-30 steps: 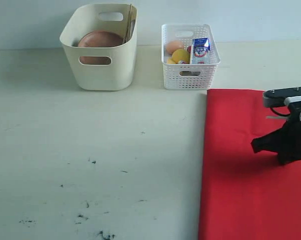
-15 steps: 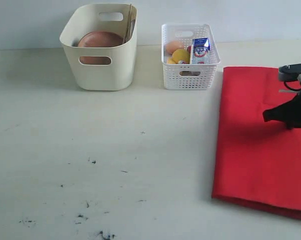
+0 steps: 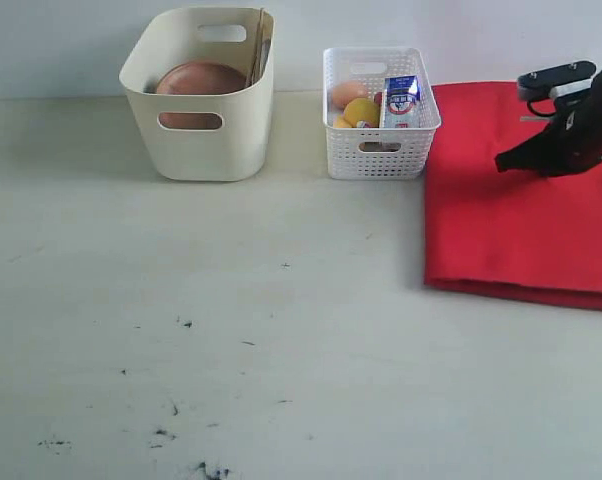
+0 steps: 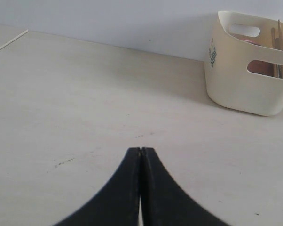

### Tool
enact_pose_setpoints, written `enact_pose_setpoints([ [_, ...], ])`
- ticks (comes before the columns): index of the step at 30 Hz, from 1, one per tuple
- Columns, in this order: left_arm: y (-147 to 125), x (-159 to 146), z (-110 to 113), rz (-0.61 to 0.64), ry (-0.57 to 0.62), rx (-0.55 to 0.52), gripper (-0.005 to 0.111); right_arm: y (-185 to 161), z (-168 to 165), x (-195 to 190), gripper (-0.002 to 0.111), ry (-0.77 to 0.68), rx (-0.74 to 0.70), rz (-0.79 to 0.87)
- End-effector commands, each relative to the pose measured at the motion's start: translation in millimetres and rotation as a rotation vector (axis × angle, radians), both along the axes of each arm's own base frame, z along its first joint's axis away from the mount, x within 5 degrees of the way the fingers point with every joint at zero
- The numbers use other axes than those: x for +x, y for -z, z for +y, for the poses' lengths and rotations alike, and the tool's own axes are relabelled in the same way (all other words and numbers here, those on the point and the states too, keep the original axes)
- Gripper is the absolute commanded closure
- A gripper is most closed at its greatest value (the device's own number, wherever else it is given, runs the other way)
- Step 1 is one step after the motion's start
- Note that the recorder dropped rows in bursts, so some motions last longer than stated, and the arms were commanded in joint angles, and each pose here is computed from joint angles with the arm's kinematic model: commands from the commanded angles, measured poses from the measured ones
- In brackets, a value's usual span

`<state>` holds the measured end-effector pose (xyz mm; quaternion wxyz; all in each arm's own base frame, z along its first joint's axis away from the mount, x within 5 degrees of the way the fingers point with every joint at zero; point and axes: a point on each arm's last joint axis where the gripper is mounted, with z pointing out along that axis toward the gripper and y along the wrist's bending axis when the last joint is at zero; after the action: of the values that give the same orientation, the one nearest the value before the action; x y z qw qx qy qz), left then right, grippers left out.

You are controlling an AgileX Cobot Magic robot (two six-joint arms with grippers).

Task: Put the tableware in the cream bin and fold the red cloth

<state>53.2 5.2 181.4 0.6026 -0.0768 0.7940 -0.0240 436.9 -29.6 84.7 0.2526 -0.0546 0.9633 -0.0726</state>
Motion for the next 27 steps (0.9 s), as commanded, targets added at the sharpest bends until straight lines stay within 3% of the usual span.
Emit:
enact_pose_setpoints([
  [1,0.4,-0.1,-0.4,-0.006,0.007,0.0,0.107,28.0,-5.6,12.7,0.108,-0.004,-0.03,0.111],
  [11,0.4,-0.1,-0.4,-0.006,0.007,0.0,0.107,29.0,16.8,43.7,0.108,-0.05,0.068,0.105],
  [21,0.4,-0.1,-0.4,-0.006,0.007,0.0,0.107,39.8,75.4,42.8,0.108,-0.131,0.102,0.13],
  [27,0.4,-0.1,-0.4,-0.006,0.007,0.0,0.107,47.4,82.2,39.3,0.108,-0.082,0.15,0.178],
])
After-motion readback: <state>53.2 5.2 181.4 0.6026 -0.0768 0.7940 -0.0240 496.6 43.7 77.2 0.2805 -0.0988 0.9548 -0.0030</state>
